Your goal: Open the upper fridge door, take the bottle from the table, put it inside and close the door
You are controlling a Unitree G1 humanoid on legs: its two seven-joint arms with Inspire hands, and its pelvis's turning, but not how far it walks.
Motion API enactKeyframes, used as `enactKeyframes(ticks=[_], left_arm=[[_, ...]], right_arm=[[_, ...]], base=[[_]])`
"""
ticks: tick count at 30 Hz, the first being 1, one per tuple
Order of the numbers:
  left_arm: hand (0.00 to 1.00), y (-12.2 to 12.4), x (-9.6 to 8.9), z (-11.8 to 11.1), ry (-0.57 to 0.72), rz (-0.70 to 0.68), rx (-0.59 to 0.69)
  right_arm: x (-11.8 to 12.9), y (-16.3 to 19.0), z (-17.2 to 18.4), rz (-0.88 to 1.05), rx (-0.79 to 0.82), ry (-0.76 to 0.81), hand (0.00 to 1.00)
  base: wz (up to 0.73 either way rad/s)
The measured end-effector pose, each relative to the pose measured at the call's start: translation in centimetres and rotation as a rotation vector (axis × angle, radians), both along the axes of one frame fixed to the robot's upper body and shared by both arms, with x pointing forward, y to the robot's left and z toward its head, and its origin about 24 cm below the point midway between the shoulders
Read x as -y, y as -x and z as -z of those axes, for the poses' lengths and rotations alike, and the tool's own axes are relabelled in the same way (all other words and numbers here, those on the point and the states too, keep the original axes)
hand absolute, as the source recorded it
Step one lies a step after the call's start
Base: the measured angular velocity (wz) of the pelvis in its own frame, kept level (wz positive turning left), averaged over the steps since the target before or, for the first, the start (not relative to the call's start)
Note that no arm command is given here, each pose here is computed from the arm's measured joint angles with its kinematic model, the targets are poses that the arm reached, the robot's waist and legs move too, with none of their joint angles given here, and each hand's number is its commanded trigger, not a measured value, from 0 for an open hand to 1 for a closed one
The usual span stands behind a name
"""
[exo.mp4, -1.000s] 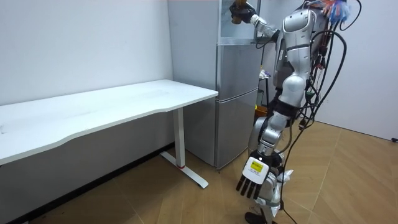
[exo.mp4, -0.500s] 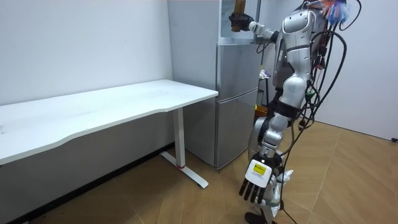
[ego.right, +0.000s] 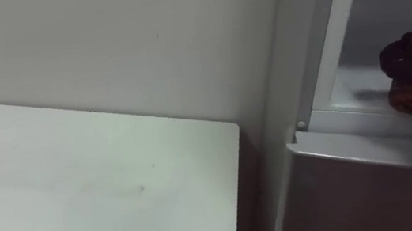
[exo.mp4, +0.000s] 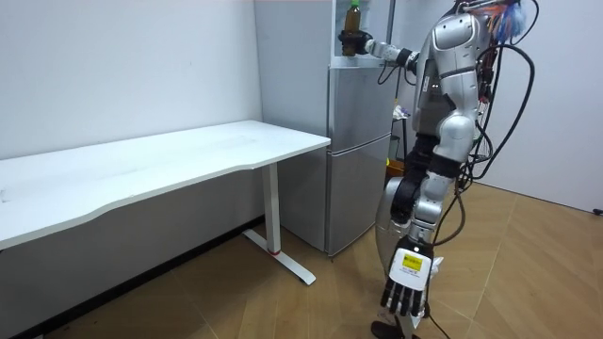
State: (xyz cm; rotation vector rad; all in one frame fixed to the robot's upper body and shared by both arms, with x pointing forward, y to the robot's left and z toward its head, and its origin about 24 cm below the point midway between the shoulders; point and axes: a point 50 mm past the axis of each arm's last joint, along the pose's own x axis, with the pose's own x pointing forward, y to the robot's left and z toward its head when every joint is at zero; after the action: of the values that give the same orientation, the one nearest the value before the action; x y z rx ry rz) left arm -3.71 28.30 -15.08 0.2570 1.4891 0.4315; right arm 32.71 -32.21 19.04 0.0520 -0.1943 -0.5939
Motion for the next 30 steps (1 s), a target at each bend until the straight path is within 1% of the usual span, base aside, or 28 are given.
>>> enactKeyframes(ticks=[6, 12, 22, 26, 30], left_arm=[[0.0, 0.1, 0.0, 0.0, 0.004, -0.004, -0.004], [0.0, 0.3, -0.2, -0.1, 0.005, -0.031, -0.01], [0.0, 0.4, -0.2, -0.1, 0.015, -0.047, -0.013], [0.0, 0.6, -0.4, -0.2, 0.005, -0.048, -0.019], [0.0, 0.7, -0.5, -0.2, -0.005, -0.053, -0.022]], right_arm=[[-0.4, -0.4, -0.1, -0.011, -0.015, 0.043, 1.0], [0.0, -0.5, 0.2, 0.013, -0.041, 0.067, 1.0], [1.0, -1.7, 0.6, 0.055, -0.094, 0.031, 1.0], [1.6, -1.8, 1.3, 0.047, -0.1, -0.014, 1.0], [2.1, -1.6, 1.8, 0.063, -0.1, -0.021, 1.0]], base=[[0.04], [0.12], [0.02], [0.07], [0.05]])
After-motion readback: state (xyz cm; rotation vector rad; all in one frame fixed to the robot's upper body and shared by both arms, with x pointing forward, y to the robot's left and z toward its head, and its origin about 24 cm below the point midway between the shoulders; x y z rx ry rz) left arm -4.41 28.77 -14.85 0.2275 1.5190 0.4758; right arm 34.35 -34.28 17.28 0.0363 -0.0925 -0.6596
